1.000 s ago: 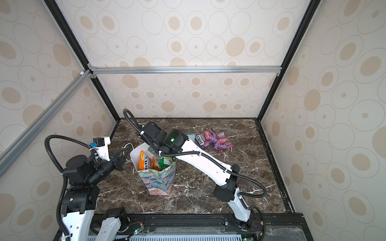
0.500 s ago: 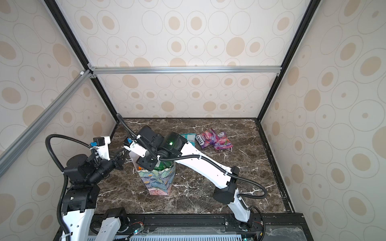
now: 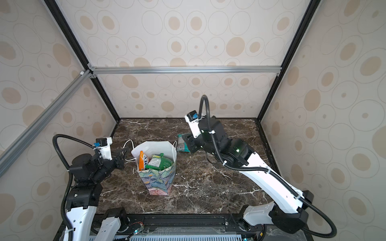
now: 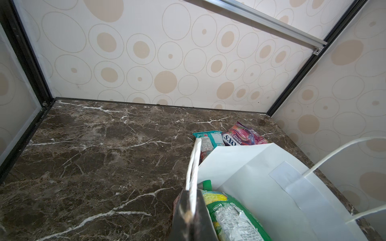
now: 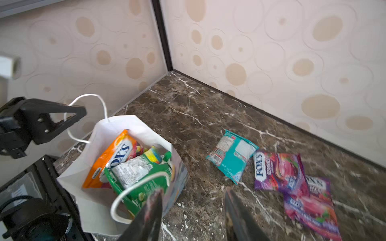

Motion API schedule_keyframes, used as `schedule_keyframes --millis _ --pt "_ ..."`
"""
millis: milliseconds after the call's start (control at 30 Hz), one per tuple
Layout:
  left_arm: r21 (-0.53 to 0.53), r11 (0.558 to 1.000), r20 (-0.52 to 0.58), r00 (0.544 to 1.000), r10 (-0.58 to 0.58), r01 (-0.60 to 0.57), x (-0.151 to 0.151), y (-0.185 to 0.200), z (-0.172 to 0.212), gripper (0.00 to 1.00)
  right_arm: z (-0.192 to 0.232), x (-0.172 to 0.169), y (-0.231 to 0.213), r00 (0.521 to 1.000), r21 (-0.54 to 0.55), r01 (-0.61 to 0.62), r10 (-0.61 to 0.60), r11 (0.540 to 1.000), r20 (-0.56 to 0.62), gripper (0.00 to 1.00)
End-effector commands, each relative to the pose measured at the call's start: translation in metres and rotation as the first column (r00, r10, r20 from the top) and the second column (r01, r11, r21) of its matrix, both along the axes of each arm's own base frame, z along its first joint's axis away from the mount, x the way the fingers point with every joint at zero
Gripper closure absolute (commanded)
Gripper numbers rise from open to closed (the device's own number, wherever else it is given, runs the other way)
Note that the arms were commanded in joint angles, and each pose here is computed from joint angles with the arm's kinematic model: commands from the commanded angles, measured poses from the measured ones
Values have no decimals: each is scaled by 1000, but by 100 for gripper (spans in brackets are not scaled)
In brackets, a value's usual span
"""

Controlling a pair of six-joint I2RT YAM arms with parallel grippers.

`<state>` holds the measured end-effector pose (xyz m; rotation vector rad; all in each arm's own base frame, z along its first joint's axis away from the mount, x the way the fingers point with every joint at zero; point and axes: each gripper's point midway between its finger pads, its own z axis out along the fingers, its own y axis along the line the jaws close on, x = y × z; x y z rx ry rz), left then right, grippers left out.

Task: Place the snacks into the paper bag
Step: 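Withdraw the right gripper from the bag toward the remaining packets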

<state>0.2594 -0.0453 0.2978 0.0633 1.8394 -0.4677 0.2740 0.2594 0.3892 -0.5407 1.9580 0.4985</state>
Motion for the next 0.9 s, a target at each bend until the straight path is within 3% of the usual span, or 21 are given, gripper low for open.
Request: schedule_keyframes --millis 0,133,367,700,867 --pt "27 1000 24 1000 -2 1 2 1 -2 100 -21 18 -22 992 133 113 -103 985 -77 50" --pt "27 999 41 999 17 -18 1 3 -4 100 -83 32 -44 959 114 205 -176 972 -223 49" --pt "27 999 48 999 22 -23 0 4 -6 100 -174 52 -40 888 150 248 -163 957 -431 49" --pt "35 999 108 994 -5 2 -6 -1 7 100 -238 84 -31 835 180 297 -164 938 -524 48" --pt "39 999 145 989 -18 12 -11 -4 14 100 -272 99 -16 811 139 248 -127 959 -571 49"
